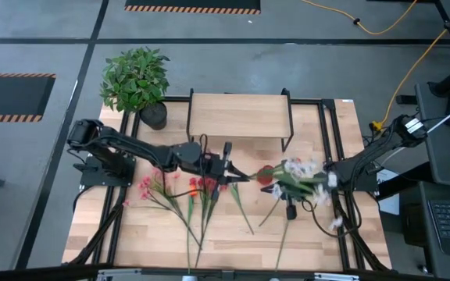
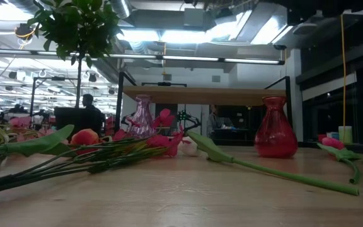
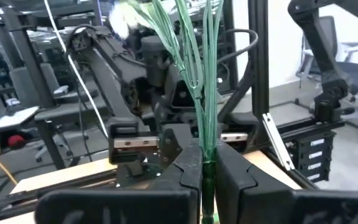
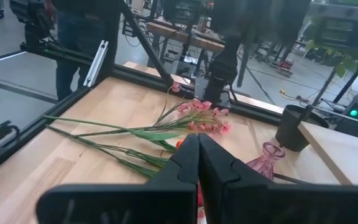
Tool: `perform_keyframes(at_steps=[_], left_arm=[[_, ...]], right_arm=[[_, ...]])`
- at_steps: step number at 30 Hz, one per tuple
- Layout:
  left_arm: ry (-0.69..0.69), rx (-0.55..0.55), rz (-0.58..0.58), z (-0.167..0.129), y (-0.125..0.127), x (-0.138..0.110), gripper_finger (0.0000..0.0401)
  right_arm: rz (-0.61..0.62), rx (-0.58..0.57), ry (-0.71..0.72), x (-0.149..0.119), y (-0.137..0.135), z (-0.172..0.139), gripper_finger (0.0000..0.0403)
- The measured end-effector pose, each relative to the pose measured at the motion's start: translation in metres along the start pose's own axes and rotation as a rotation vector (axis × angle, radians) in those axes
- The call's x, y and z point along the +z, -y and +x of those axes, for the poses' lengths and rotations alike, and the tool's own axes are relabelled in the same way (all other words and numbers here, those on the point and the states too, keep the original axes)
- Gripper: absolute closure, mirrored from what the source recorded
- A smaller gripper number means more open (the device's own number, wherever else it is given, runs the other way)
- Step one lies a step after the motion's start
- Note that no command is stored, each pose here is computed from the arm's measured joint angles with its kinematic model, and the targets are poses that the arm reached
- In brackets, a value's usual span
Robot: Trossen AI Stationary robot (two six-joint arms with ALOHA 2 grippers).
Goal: Pick and place flowers into a vace then onto a shelf
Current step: Put the white flowers into the red vase
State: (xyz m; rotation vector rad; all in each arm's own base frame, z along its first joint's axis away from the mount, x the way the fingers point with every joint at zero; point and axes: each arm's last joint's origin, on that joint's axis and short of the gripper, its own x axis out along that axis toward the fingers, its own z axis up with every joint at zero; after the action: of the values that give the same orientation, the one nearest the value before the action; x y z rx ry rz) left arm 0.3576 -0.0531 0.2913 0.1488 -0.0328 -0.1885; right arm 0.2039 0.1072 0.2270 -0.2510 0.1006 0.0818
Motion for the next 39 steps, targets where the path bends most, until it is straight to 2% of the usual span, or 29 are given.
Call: perform_keyframes(at_steps=[5, 11, 14, 19, 26, 30, 35, 39], left_arm=[[0.021, 0.022, -0.005, -0.005, 0.002, -0.002, 0.0389], [0.152, 0.057, -0.028, -0.048, 0.004, -0.021, 0.0389], [0.230, 0.067, -0.024, -0.069, 0.004, -0.022, 0.0389], [0.197, 0.055, -0.027, -0.089, 0.007, -0.025, 0.0389], [0.149, 0.049, -0.021, -0.091, 0.008, -0.029, 0.0389], [0.151, 0.051, -0.003, -0.092, 0.007, -0.028, 0.0389], [0.138, 0.049, -0.015, -0.089, 0.008, -0.032, 0.0388], [0.137, 0.049, -0.011, -0.090, 0.008, -0.032, 0.0389]], right_arm=[[0.001, 0.027, 0.004, 0.001, -0.006, -0.003, 0.0400], [-0.003, 0.063, 0.011, 0.002, -0.013, -0.006, 0.0400], [-0.003, 0.059, 0.011, 0.002, -0.014, -0.007, 0.0400], [0.029, 0.037, 0.011, 0.002, -0.009, -0.004, 0.0400], [0.091, -0.037, 0.107, 0.011, 0.007, 0.001, 0.0400], [0.098, 0.003, 0.151, 0.013, 0.013, 0.005, 0.0396], [0.061, 0.003, 0.204, 0.010, 0.020, 0.016, 0.0364], [0.070, -0.039, 0.245, 0.004, 0.025, 0.029, 0.0330]])
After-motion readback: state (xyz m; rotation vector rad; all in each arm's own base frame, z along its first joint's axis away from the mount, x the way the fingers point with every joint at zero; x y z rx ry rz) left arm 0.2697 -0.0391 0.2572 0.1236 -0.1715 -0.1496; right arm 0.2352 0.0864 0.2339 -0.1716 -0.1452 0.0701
